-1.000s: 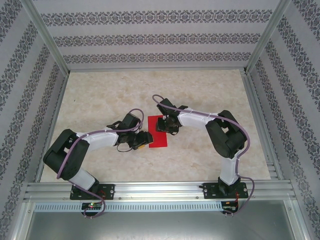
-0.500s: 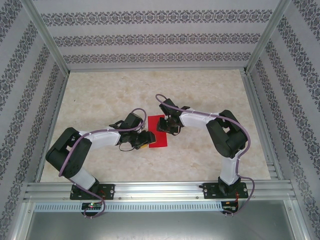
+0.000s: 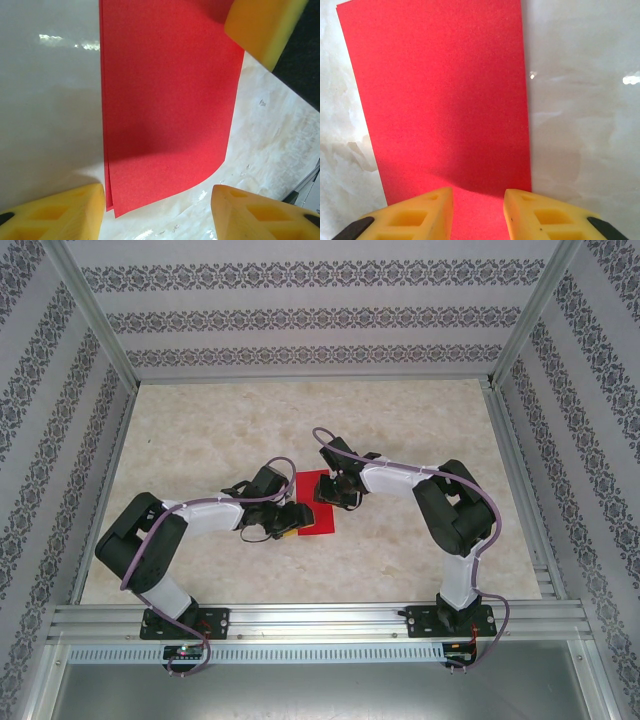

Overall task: Fold a paper plane with a square sheet of paper (pick it up from the middle)
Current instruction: Fold the triangle a second time at the center of the table.

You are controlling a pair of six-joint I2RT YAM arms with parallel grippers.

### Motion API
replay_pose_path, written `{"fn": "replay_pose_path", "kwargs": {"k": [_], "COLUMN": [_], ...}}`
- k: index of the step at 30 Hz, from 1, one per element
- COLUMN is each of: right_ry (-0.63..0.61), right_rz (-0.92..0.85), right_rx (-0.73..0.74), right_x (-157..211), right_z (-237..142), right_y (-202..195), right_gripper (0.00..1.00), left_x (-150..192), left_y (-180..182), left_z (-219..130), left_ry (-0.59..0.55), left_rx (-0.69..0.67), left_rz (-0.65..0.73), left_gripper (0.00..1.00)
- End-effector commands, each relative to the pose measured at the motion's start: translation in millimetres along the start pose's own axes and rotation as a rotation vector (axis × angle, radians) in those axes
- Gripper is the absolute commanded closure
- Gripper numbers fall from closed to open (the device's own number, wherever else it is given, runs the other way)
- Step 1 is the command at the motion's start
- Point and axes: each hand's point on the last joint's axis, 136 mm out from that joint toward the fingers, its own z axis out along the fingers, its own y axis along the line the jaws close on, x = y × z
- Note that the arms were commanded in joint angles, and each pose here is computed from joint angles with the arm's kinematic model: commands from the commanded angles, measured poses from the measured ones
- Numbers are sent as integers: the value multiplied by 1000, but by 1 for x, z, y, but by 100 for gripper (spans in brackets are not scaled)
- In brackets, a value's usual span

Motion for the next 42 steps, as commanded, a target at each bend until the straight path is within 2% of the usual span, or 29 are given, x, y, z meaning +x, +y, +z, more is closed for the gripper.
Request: {"fn": "replay_pose_path", "kwargs": {"k": [1,9,22,28,36,42], "right_ry": [40,40,43,38,-36,-74], "right_rz": [32,30,21,1,-31,-36], "right_rx": [64,65,43,-77,-289,-312], "right_x": [13,13,14,8,-14,-15], "right_z": [16,17,15,4,-38,-56], "right_y": [-25,-25,-21,-2,28,20], "right_gripper": [65,66,66,67,67,63], "left_x": [1,0,-10,-21,-26,-26], "left_y": [-18,-27,-45,-58,-52,-46], "left_z": [3,2,-4,-2,12,13], "left_ry": [13,16,-37,-60,-62,-76], "left_rx": [54,98,160,188,181,163], "left_rz": [16,31,90,145,151,151], "left_gripper": [41,47,48,51,58,61]}}
